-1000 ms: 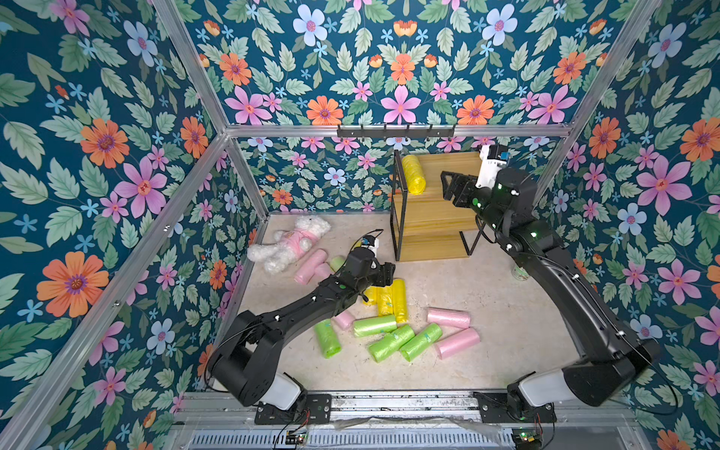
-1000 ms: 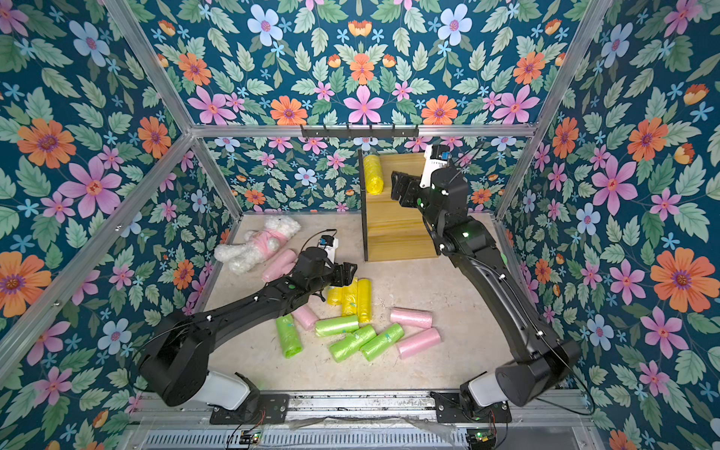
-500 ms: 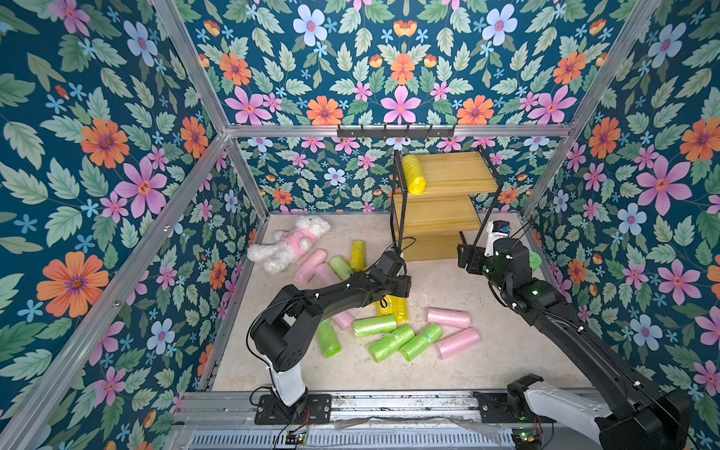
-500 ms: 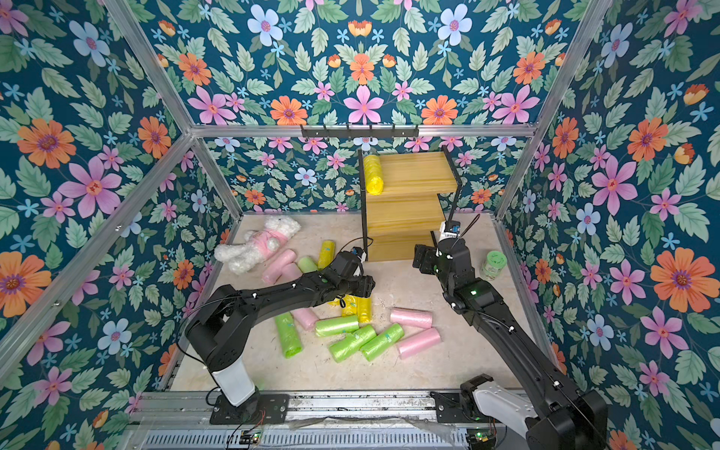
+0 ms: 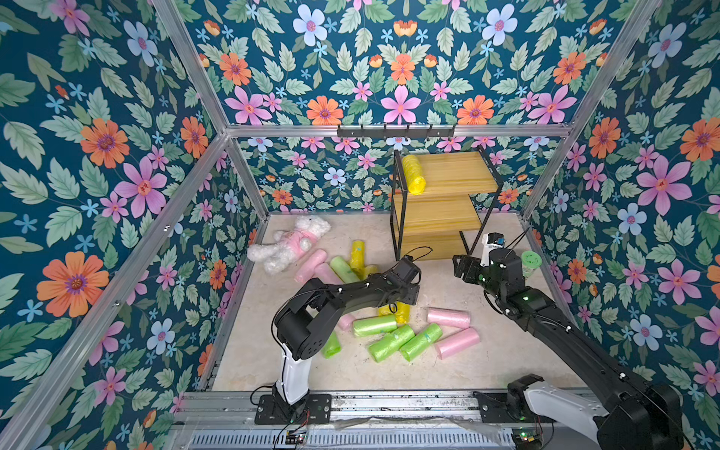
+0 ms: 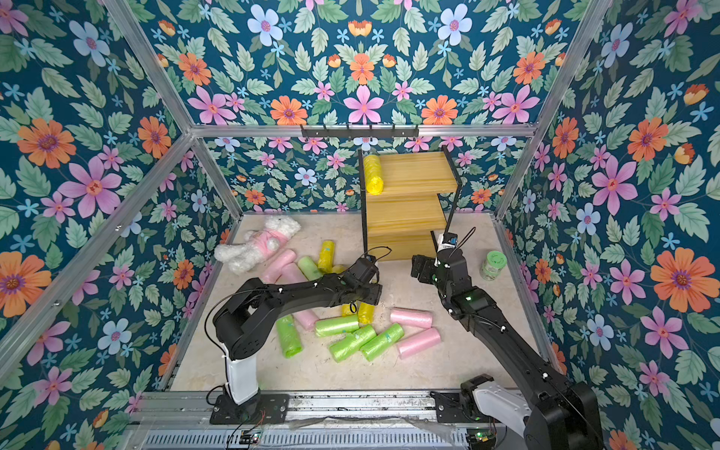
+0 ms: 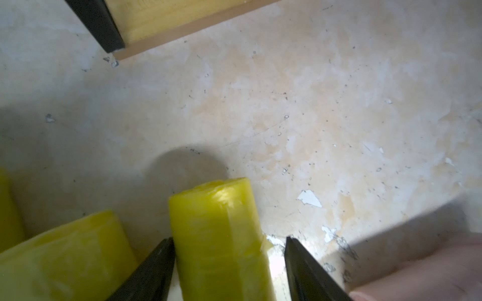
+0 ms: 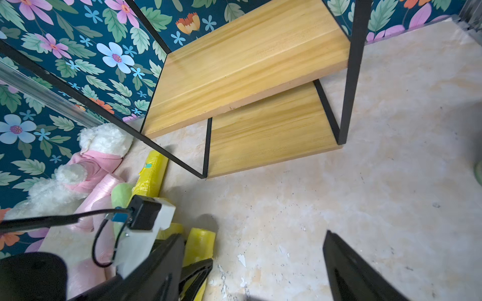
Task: Sort the rolls of trash bags by color and place them on the shelf
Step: Pick up the roll of trash bags from the center of the board.
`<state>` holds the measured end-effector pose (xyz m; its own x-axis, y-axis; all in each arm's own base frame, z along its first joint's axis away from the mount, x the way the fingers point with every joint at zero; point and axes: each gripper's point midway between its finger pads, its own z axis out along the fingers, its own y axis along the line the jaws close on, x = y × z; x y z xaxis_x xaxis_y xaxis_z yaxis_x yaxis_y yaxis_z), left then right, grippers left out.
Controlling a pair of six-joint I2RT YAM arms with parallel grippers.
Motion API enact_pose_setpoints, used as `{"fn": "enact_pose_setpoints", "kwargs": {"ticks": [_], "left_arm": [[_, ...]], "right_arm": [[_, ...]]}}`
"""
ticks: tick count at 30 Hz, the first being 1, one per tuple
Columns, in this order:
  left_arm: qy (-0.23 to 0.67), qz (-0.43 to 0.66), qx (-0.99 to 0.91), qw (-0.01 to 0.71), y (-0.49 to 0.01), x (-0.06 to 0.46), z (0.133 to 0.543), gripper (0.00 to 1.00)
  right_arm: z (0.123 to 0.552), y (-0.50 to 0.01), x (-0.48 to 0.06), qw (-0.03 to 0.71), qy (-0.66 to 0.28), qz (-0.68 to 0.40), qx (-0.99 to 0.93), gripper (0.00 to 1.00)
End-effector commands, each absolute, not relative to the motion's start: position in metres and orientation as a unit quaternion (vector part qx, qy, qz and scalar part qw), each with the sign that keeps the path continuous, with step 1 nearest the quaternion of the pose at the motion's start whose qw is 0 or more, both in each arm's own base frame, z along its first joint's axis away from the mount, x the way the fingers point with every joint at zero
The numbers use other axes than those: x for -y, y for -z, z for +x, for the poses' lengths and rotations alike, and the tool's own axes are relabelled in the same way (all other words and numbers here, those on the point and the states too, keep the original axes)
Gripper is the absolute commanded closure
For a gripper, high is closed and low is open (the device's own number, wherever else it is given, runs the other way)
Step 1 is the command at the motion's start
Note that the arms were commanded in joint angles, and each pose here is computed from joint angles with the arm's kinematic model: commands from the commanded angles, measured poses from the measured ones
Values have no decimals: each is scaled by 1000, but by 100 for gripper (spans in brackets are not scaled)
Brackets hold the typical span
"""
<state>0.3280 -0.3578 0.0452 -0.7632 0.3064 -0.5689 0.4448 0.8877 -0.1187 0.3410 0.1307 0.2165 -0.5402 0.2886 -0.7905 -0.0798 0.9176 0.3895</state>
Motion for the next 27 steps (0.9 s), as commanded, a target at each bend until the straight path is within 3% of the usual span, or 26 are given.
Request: {"fn": "enact_pose_setpoints", "kwargs": {"ticks": [1,9,13,17,27], "left_arm": [[72,221,-930,283,-41,350,333,28],[39,249,-929,271,-27,354,340,38],[64,231,-922,304,-43,362,349,46],[136,176,-900,374,-95,368,365,53],[401,-42,-763,504,-254,326,385,57]], "right_arm": [[343,-223,-135,482,-220,63,-846,12],[340,-210,-133,471,-228,70,-849,12],[336,-210,-131,474,-229,72,-847,12],[330,-214,-139,480,-259,58,-836,13],[281,-291,-204,541,-473,-8,-695,12]]}}
